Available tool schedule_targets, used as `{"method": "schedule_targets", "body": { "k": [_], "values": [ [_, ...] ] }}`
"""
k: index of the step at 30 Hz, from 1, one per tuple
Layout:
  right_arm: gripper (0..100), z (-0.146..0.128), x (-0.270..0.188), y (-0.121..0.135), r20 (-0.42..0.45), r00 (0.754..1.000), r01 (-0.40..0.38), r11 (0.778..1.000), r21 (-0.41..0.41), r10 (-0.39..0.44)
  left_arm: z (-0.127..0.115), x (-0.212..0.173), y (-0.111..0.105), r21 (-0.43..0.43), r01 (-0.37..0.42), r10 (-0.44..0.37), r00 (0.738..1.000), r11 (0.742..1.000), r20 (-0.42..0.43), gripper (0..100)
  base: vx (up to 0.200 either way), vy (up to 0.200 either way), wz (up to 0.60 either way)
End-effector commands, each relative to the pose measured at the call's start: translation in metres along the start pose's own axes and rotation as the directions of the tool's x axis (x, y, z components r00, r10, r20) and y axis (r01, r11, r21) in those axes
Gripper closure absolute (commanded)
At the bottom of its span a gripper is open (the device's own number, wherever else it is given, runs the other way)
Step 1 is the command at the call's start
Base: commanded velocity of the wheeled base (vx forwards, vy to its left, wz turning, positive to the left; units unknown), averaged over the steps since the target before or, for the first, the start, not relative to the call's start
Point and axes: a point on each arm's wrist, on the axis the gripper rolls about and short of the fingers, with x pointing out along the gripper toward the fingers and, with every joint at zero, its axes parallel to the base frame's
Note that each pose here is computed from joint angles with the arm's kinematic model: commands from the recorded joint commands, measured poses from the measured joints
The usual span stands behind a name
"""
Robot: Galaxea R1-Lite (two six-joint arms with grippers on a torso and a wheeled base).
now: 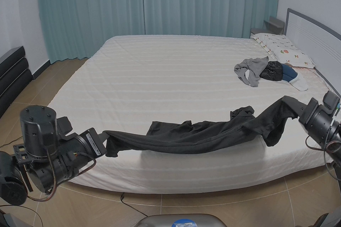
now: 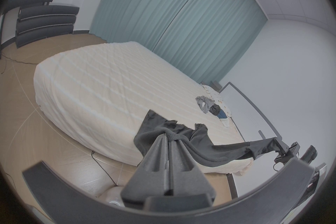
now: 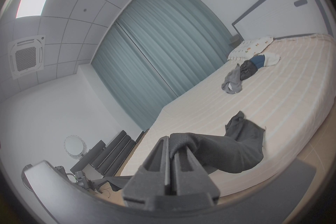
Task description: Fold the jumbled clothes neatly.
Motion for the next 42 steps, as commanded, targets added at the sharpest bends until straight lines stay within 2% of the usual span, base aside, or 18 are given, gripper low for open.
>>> {"method": "schedule_targets", "body": {
  "k": [1, 4, 6, 7, 10, 12, 15, 17, 23, 28, 33, 37, 39, 42],
  "values": [
    [100, 0.076, -0.055, 0.048, 0.222, 0.966, -0.13, 0.991, -0.013, 0.13, 0.05, -0.046, -0.03, 0.012, 0.116, -0.117, 0.983, 0.993, 0.142, 100, 0.0, 0.0, 0.0],
    [100, 0.114, -0.063, 0.075, 0.265, 0.95, -0.165, 0.986, -0.016, 0.163, 0.078, -0.058, -0.052, 0.021, 0.136, -0.137, 0.976, 0.991, 0.166, 100, 0.0, 0.0, 0.0],
    [100, 0.118, -0.062, 0.077, 0.27, 0.949, -0.165, 0.986, -0.017, 0.163, 0.082, -0.059, -0.055, 0.02, 0.138, -0.14, 0.975, 0.99, 0.172, 100, 0.0, 0.0, 0.0],
    [100, 0.13, -0.052, 0.083, 0.29, 0.946, -0.147, 0.989, -0.025, 0.148, 0.094, -0.063, -0.064, 0.013, 0.159, -0.158, 0.967, 0.987, 0.199, 100, 0.0, 0.0, 0.0],
    [100, 0.147, -0.019, 0.078, 0.323, 0.942, -0.08, 0.996, -0.038, 0.088, 0.103, -0.047, -0.071, 0.011, 0.147, -0.146, 0.968, 0.989, 0.205, 100, 0.0, 0.0, 0.0],
    [100, 0.151, 0.005, 0.07, 0.31, 0.949, -0.043, 0.998, -0.037, 0.053, 0.108, -0.033, -0.077, 0.009, 0.133, -0.132, 0.97, 0.991, 0.205, 100, 0.0, 0.0, 0.0],
    [100, 0.148, 0.04, 0.058, 0.279, 0.96, 0.003, 1.0, -0.023, 0.004, 0.112, -0.008, -0.079, 0.002, 0.101, -0.099, 0.975, 0.995, 0.198, 100, 0.0, 0.0, 0.0],
    [100, 0.146, 0.059, 0.049, 0.282, 0.959, 0.019, 1.0, -0.021, -0.013, 0.114, 0.009, -0.079, 0.003, 0.084, -0.083, 0.979, 0.996, 0.184, 100, 0.0, 0.0, 0.0],
    [100, 0.129, 0.112, 0.026, 0.293, 0.956, 0.016, 1.0, -0.026, -0.007, 0.115, 0.061, -0.071, -0.002, 0.063, -0.062, 0.992, 0.998, 0.11, 100, 0.167, 0.0, 0.0],
    [100, 0.128, 0.139, 0.014, 0.308, 0.951, 0.026, 0.999, -0.024, -0.018, 0.123, 0.097, -0.063, -0.016, 0.044, -0.042, 0.991, 0.999, 0.126, 100, 0.2, 0.0, 0.0],
    [100, 0.118, 0.159, -0.007, 0.277, 0.959, 0.071, 0.997, -0.018, -0.063, 0.12, 0.135, -0.049, -0.027, 0.031, -0.028, 0.994, 0.999, 0.105, 100, 0.2, 0.0, 0.0],
    [100, 0.114, 0.171, -0.014, 0.286, 0.957, 0.062, 0.998, -0.019, -0.054, 0.126, 0.154, -0.045, -0.033, 0.036, -0.031, 0.992, 0.999, 0.125, 100, 0.2, 0.0, 0.0],
    [100, 0.105, 0.186, -0.025, 0.298, 0.953, 0.056, 0.998, -0.023, -0.046, 0.13, 0.175, -0.042, -0.036, 0.028, -0.023, 0.991, 0.999, 0.133, 100, 0.2, 0.0, 0.0],
    [100, 0.098, 0.202, -0.035, 0.315, 0.948, 0.048, 0.999, -0.025, -0.038, 0.124, 0.193, -0.037, -0.035, 0.015, -0.01, 0.993, 0.999, 0.12, 100, 0.2, 0.0, 0.0]
  ]
}}
